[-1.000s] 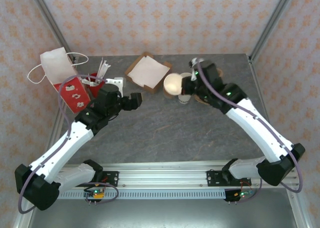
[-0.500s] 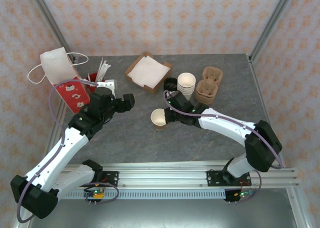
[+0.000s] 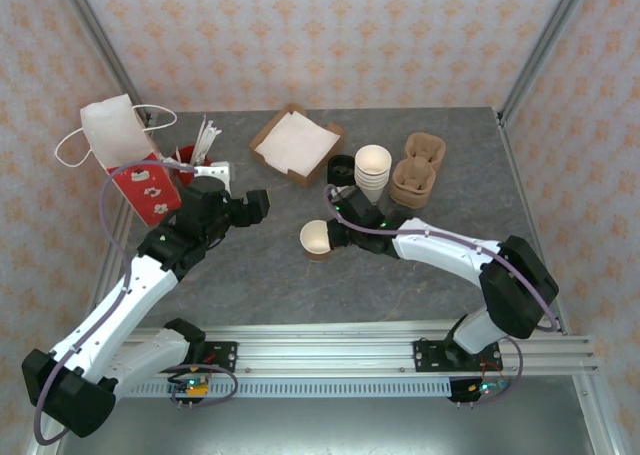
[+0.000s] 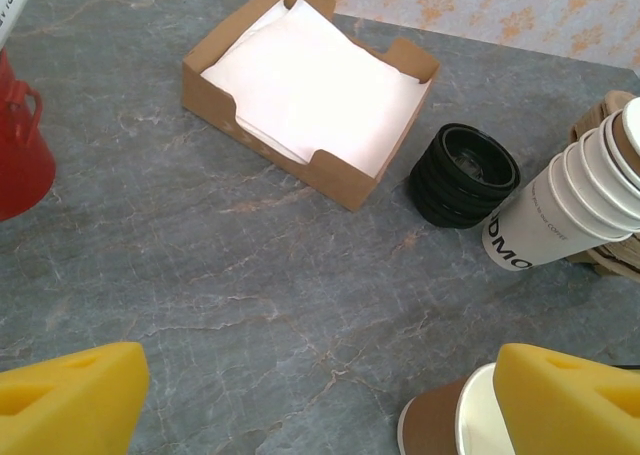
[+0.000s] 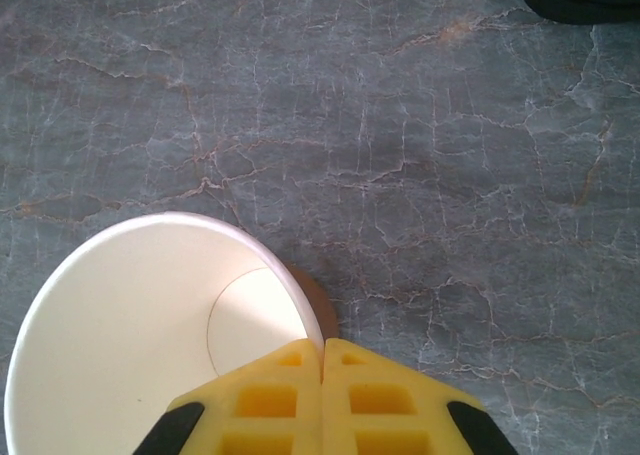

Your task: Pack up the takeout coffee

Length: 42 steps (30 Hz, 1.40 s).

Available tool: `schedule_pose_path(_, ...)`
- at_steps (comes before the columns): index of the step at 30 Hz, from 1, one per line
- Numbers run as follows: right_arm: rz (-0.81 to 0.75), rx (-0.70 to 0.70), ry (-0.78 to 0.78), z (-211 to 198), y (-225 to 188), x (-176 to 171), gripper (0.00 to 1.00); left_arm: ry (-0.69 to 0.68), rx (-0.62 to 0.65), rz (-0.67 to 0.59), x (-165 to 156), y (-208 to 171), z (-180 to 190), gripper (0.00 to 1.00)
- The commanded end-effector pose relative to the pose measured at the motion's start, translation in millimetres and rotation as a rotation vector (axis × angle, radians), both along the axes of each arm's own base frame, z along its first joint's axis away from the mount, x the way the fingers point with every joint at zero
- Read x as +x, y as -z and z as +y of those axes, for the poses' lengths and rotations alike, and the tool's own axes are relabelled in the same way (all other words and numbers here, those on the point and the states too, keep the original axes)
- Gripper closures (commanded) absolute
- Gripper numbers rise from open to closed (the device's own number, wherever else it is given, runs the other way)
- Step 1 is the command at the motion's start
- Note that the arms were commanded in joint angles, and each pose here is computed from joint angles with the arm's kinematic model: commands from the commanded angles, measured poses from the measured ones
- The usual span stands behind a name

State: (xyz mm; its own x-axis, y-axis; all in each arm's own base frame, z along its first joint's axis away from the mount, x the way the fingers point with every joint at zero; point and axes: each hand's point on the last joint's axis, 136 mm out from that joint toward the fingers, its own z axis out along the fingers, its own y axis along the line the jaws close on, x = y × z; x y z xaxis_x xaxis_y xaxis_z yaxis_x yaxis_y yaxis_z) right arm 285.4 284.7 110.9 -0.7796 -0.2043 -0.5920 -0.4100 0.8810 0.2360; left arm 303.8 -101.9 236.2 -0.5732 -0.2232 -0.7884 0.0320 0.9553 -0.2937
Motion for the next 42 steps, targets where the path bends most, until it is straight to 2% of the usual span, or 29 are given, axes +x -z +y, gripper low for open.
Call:
schedule_pose_path(1,-0.006,-0.023,0.005,-1.8,3.7,-1.6,0.93,-0.029,0.016,0.007,-1.6,3.8,7.1,0.1)
schedule_pose_path(8,-0.005,-0.041,-0.001,-3.2,1.8,-4.0,0.85,-0.028,0.02,0.01,-2.5,5.7,7.6,0.1)
schedule_pose_path(16,-0.029,-0.027,0.001,-5.8,-21.1,-4.6,0.62,-0.026,0.016,0.006,-2.3,4.4,7.1,0.1)
schedule_pose_path(23,-0.103,-0.008,-0.004,-11.0,-67.9,-3.2,0.48,0.022,-0.023,-0.007,-3.1,-1.3,-3.1,0.1)
schedule_pose_path(29,-0.224,-0.091,0.014,-28.5,-114.0,7.8,0.38,0.132,-0.049,-0.004,-7.6,-6.7,-22.6,0.1)
schedule_pose_path(30,-0.248,-0.095,0.024,-31.2,-122.4,11.0,0.34,0.138,-0.042,0.001,-8.9,-7.2,-23.3,0.1)
schedule_pose_path(39,-0.38,0.029,0.018,-19.7,-176.9,24.7,0.01,0.021,0.05,-0.009,-16.4,-22.7,7.0,0.1)
schedule_pose_path(42,-0.395,0.026,0.056,-30.7,-182.3,31.4,0.01,0.021,0.049,-0.015,-16.6,-27.2,7.2,0.1)
